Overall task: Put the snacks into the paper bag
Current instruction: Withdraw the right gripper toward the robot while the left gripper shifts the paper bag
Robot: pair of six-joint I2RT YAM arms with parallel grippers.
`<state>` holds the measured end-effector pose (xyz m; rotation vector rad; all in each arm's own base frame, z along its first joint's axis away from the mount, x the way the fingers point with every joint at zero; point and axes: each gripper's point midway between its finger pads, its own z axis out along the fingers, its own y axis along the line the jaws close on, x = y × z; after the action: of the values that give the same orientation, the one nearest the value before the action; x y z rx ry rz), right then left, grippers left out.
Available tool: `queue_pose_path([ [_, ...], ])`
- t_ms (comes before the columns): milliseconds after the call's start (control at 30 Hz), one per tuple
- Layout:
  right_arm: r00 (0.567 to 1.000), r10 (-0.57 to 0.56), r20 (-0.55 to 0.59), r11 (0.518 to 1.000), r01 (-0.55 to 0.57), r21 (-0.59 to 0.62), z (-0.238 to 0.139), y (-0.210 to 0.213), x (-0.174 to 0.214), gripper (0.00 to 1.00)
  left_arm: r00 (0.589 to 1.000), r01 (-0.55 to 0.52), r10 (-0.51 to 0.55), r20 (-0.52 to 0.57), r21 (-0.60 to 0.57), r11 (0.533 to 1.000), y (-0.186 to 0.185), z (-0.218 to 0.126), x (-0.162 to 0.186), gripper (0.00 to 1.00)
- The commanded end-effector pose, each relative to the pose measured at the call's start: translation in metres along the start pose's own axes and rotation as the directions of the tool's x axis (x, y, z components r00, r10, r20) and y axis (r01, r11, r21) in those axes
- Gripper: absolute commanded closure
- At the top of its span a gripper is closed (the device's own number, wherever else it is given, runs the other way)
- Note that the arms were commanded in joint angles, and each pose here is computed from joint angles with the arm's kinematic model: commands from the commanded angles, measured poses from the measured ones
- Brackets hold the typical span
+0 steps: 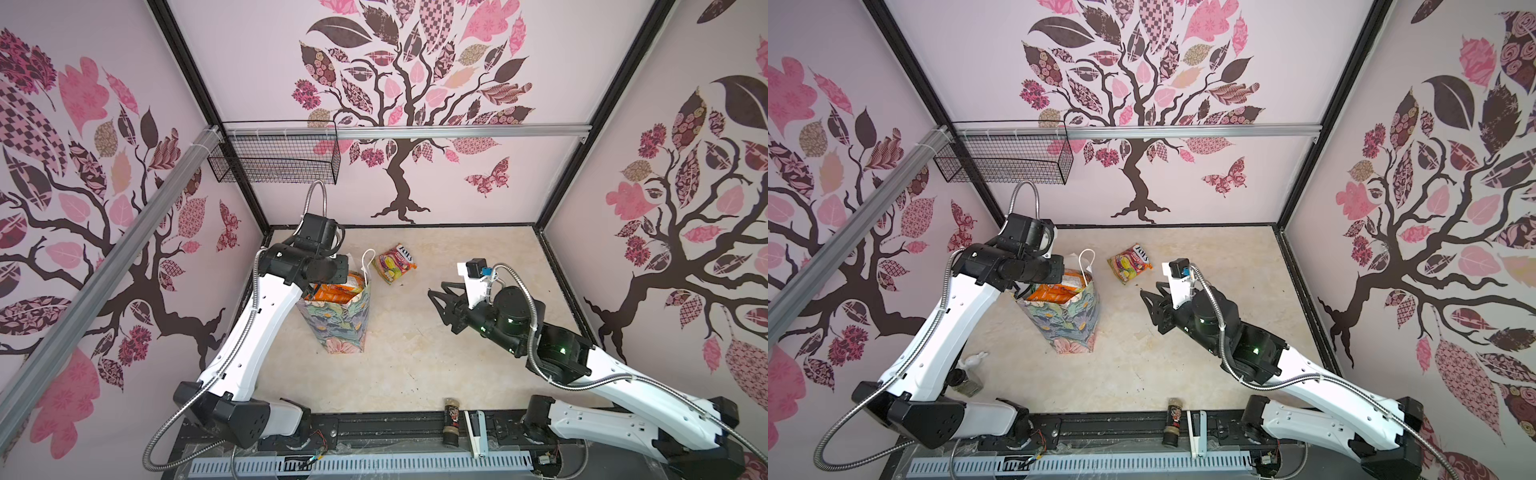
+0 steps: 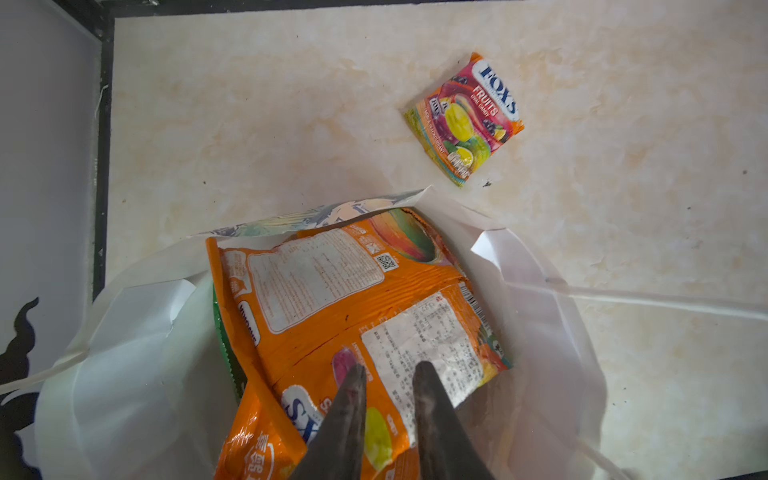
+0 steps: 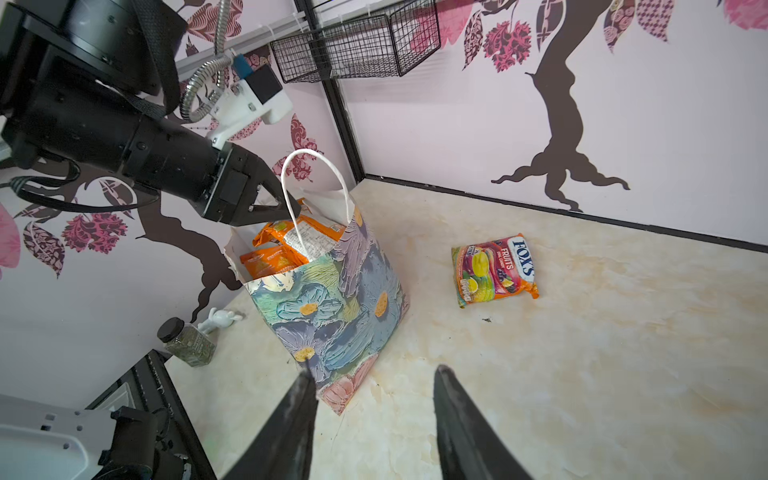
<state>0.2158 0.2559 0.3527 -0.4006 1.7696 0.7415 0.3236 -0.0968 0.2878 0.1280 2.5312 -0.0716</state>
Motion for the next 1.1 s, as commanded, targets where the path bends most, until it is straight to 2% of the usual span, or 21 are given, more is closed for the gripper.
queue_pose_path([
  [0,0.996,0.021,-0.088,0.997,-0.015,0.071,-0.006,-0.019,0.028,0.52,1.0,-0.013,0.013,-0.002,-0.071,0.997,0.013,-0.012,-0.004,0.76],
  [133,0.992,0.061,-0.109,0.995,-0.052,0.086,-0.018,-0.029,0.047,0.51,0.999,-0.03,0.029,-0.013,-0.056,0.998,0.01,-0.008,-0.003,0.77],
  [233,0.991,0.085,-0.108,0.992,-0.074,0.101,-0.026,-0.035,0.053,0.46,0.997,-0.05,0.048,-0.06,-0.033,0.998,0.006,0.001,0.007,0.78],
  [333,0.987,0.091,-0.131,0.99,-0.076,0.117,-0.031,-0.04,0.062,0.43,0.993,-0.078,0.071,-0.097,-0.072,0.994,0.013,0.009,0.015,0.79],
  [433,0.982,0.09,-0.168,0.989,-0.068,0.133,-0.029,-0.044,0.074,0.41,0.99,-0.09,0.078,-0.115,-0.108,0.99,0.019,0.013,0.017,0.81],
  [767,0.967,0.102,-0.232,0.99,-0.077,0.116,-0.014,-0.04,0.101,0.39,0.976,-0.089,0.07,-0.207,-0.084,0.993,0.013,0.049,0.041,0.89],
  [1067,0.961,0.096,-0.258,0.988,-0.061,0.141,-0.009,-0.046,0.115,0.38,0.968,-0.061,0.044,-0.246,-0.062,0.996,0.012,0.057,0.067,0.9],
])
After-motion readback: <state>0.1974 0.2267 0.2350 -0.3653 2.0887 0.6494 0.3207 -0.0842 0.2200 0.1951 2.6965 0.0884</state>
